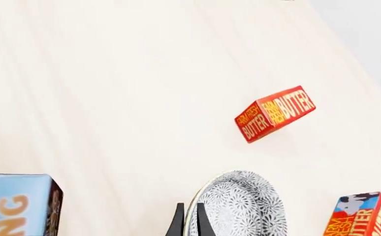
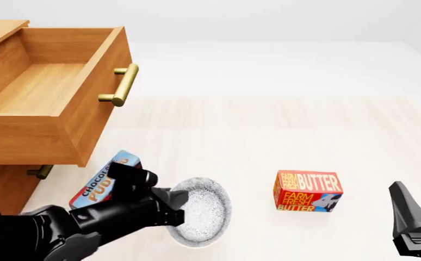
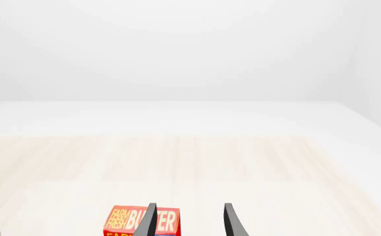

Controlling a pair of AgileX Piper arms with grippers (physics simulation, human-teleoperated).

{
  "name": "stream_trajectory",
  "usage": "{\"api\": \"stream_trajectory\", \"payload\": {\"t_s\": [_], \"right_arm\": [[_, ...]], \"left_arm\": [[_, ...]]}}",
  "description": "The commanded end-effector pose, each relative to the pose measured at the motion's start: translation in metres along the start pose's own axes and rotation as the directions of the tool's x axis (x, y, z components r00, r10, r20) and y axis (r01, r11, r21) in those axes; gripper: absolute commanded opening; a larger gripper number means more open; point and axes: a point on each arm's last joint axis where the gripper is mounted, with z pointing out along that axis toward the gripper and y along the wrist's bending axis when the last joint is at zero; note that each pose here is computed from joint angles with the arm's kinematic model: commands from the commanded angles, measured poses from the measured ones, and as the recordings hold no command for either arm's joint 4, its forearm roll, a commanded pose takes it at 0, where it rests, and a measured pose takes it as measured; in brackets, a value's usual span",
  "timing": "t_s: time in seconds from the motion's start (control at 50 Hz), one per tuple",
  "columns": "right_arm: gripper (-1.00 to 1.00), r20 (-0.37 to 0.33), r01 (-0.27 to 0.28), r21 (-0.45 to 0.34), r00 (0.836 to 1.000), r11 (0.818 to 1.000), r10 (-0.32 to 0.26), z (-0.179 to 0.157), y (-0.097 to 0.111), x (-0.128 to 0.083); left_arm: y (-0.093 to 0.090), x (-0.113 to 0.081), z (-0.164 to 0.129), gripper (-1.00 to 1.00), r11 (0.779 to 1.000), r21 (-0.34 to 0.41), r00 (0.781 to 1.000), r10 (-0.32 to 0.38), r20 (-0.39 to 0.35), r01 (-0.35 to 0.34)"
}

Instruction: Put the bowl in the top drawer of the cabinet.

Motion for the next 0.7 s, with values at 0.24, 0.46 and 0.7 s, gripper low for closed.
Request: {"api": "stream_trajectory", "payload": {"t_s": [0.24,0.46,0.7], "right_arm": [[1.0,0.0,0.0,0.0,1.0,1.0,0.0,0.0,0.0,0.0],[1.0,0.0,0.0,0.0,1.0,1.0,0.0,0.0,0.0,0.0],[1.0,0.0,0.0,0.0,1.0,1.0,0.0,0.0,0.0,0.0]], "left_arm": [[-0.013,-0.017,-0.035,-1.0,0.99,0.042,0.988,0.13,0.081,-0.134],[-0.018,-0.024,-0.052,-1.0,0.984,0.06,0.98,0.161,0.118,-0.169],[-0.024,-0.031,-0.068,-1.0,0.976,0.077,0.969,0.191,0.157,-0.204]]}}
